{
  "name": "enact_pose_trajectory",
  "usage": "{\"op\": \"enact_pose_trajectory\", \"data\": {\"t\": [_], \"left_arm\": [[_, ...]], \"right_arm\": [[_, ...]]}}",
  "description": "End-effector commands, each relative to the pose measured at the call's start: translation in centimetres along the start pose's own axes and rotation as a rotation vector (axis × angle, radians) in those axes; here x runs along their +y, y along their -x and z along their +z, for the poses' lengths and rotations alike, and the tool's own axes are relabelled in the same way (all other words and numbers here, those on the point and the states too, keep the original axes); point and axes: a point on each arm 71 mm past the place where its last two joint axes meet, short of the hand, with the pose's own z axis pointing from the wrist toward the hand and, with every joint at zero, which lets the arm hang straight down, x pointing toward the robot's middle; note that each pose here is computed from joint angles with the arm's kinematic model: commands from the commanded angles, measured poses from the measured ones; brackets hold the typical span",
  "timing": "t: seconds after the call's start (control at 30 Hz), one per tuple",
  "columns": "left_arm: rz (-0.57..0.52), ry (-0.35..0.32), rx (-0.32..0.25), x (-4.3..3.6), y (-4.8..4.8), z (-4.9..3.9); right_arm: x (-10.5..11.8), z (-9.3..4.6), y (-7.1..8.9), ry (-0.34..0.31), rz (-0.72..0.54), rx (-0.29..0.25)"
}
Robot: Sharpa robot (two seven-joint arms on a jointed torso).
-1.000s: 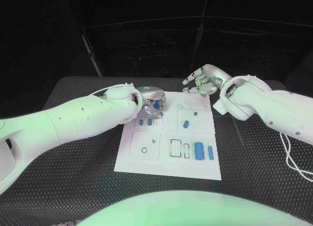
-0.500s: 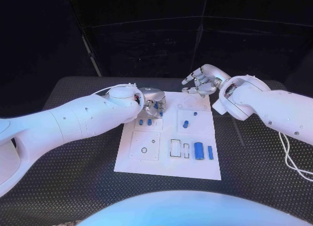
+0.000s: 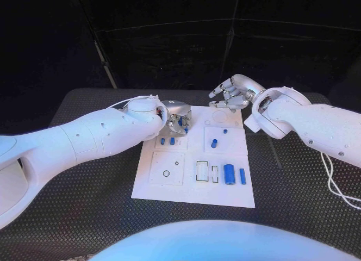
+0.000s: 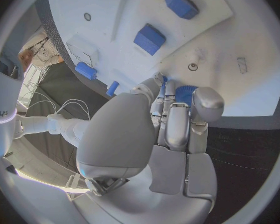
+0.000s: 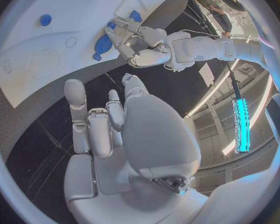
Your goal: Assemble the parts on the task board
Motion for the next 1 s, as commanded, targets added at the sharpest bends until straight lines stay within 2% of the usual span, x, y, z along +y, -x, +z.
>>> {"op": "enact_pose_trajectory", "data": {"t": [0.03,0.4,0.63,0.87,1.0], "left_arm": [[0.015,0.013,0.033,0.16,-0.38,0.04],[0.024,-0.004,-0.020,0.10,-0.06,-0.07],[0.008,-0.022,-0.082,0.12,0.33,-0.73],[-0.027,-0.025,-0.154,0.59,1.68,-1.65],[-0.056,-0.028,-0.184,0.91,2.56,-2.56]], "right_arm": [[0.2,0.0,0.0,0.013,-0.001,0.003],[0.2,0.1,0.0,0.013,-0.001,0.003],[0.1,0.1,0.0,0.013,-0.001,0.001],[0.1,0.1,0.0,0.012,-0.001,0.000],[0.0,0.1,0.1,0.011,-0.002,0.000]]}}
